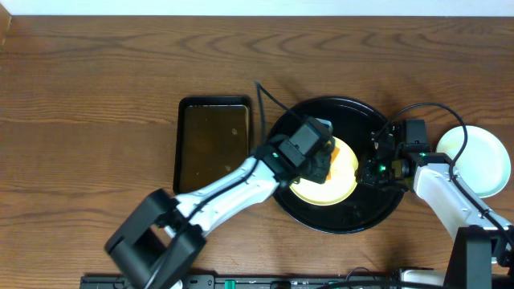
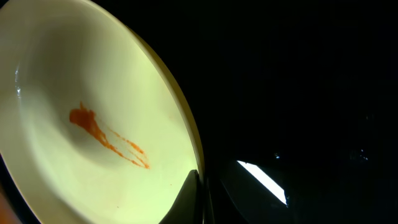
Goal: Clean dirty plates on tray and stack at the side
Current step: 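Scrub the yellow plate with the sponge in the left gripper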
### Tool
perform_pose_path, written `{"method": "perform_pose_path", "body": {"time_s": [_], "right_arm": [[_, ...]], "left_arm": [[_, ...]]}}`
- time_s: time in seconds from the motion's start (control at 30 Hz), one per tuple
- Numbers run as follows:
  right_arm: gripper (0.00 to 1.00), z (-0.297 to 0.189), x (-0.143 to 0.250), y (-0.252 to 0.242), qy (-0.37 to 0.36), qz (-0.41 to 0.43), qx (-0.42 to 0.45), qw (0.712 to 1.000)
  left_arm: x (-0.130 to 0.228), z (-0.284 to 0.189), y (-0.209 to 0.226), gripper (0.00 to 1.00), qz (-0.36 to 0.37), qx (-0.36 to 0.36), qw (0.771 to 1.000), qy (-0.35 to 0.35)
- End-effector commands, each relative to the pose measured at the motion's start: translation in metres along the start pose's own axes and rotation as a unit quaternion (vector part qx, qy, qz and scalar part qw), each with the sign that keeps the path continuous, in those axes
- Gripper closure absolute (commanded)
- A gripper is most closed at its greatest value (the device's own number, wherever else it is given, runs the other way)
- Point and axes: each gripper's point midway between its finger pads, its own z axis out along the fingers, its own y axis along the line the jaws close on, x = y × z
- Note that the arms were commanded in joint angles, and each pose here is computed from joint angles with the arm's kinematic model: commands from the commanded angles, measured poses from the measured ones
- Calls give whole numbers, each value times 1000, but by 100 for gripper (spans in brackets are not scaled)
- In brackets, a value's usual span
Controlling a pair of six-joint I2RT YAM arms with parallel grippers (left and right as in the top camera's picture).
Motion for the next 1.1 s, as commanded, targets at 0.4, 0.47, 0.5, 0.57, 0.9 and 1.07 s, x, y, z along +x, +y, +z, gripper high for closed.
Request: {"method": "perform_pose_path", "body": {"time_s": [0.4,0.47,0.5,0.57,0.9,1.07], "right_arm": [[99,3,6,1,14,8,1,1000],[99,3,7,0,15,8,2,1000],[99,3,8,0,17,9,2,1000],[99,3,9,0,19,10,3,1000],[99,3,12,-3,25,13,11,1000],[99,3,13,-4,27,14,11,999]], "left_arm": [[20,56,-28,92,-47,42,998,7],[26,62,-24,93,-47,35,998,14],[27,64,-21,92,-48,31,998,15],[26,67,-10,92,-52,12,999,12],[13,54,74,92,-105,-94,990,15],[15,47,93,92,-102,-114,988,30]]}}
